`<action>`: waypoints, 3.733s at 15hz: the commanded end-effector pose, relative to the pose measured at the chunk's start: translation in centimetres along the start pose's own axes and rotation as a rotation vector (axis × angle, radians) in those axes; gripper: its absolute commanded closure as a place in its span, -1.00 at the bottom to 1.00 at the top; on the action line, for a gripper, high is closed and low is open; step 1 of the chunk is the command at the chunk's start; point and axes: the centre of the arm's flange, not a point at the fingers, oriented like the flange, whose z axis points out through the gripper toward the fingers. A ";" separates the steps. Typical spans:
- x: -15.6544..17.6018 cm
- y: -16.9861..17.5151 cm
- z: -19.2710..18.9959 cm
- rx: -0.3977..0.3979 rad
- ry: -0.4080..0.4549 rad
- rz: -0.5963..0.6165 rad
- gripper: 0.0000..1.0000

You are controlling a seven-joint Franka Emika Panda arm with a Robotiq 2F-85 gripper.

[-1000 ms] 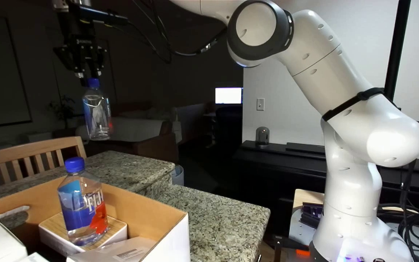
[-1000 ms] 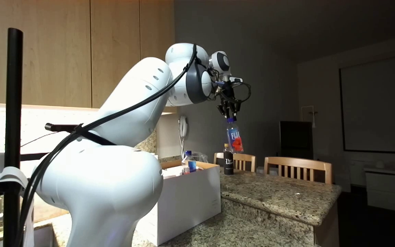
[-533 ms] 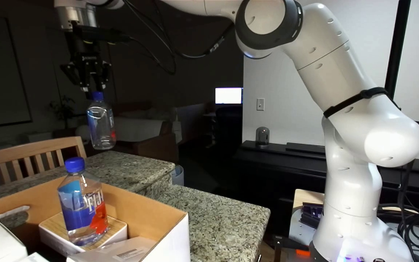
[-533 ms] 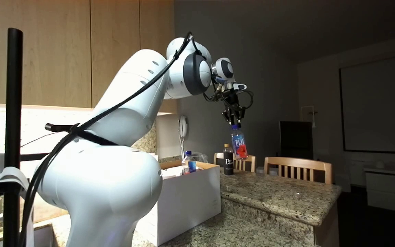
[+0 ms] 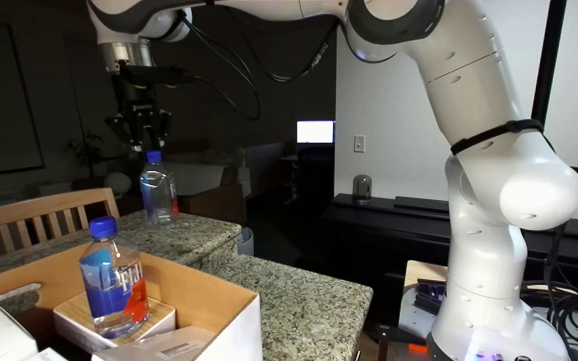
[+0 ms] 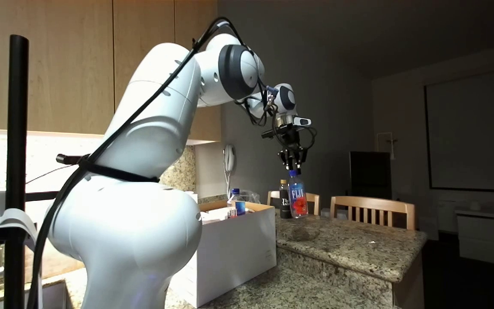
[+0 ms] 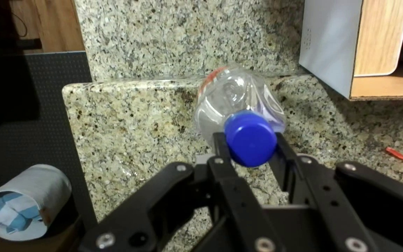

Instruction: Remove the bottles from the box and put them on the counter

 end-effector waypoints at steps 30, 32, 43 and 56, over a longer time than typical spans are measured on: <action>-27.5 7.3 22.4 0.121 -0.116 0.245 0.72; -28.0 7.4 21.9 0.121 -0.093 0.244 0.72; -27.8 6.7 21.5 0.139 -0.085 0.198 0.53; -27.9 5.9 21.2 0.123 -0.073 0.167 -1.00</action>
